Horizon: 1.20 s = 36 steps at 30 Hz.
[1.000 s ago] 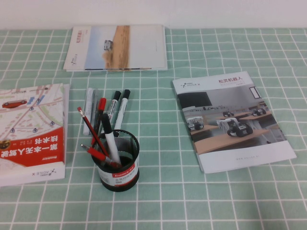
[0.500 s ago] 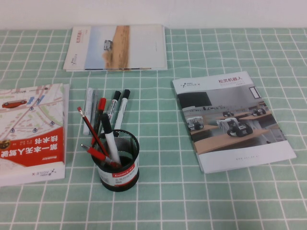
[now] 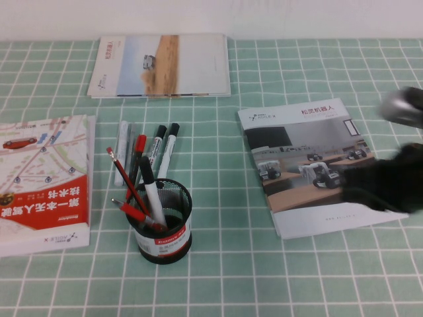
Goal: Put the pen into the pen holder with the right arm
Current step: Pick up the pen on the table
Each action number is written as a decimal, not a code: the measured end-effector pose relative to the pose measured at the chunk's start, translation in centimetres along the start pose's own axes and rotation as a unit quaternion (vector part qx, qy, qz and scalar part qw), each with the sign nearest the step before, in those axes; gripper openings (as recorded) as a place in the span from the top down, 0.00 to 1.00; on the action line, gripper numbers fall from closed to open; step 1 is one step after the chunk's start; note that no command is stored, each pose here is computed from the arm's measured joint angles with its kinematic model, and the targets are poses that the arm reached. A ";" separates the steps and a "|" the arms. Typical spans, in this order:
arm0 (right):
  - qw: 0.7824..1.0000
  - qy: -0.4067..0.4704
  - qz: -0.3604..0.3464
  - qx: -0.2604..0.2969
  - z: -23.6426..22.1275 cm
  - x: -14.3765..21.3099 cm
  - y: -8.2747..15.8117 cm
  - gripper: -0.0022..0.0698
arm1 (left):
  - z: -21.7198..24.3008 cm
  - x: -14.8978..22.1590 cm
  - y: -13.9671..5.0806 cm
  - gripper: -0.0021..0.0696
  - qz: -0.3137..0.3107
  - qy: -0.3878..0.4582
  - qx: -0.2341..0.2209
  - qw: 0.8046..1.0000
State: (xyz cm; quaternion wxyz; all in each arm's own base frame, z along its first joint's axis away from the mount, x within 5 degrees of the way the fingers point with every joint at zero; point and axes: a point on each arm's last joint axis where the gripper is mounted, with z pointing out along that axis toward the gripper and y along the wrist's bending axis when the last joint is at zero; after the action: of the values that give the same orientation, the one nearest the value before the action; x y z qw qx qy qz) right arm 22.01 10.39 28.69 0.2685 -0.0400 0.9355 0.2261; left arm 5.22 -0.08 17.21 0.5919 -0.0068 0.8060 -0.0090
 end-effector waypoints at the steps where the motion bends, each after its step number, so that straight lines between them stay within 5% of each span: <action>1: 1.000 0.012 -0.011 -0.004 0.9 -0.5 0.8 1.00 | 0.0 0.0 0.0 0.98 0.000 0.000 0.000 1.000; 17: 0.989 0.100 -0.111 -0.010 16.7 -9.2 13.1 0.99 | 0.0 0.0 0.0 0.98 0.000 0.000 0.000 1.000; 28: 0.992 0.098 -0.080 0.023 23.4 -12.1 16.0 0.64 | 0.0 0.0 0.0 0.98 0.000 0.000 0.000 1.000; 36: 0.995 0.060 -0.065 0.045 26.6 -12.5 15.5 0.59 | 0.0 0.0 0.0 0.98 0.000 0.000 0.000 1.000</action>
State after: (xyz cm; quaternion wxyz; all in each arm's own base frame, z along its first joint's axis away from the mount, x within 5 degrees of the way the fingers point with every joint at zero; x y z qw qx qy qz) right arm 42.53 35.49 21.38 0.2273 -0.1022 0.9546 0.1634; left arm 5.22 -0.08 17.21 0.5919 -0.0068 0.8060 -0.0090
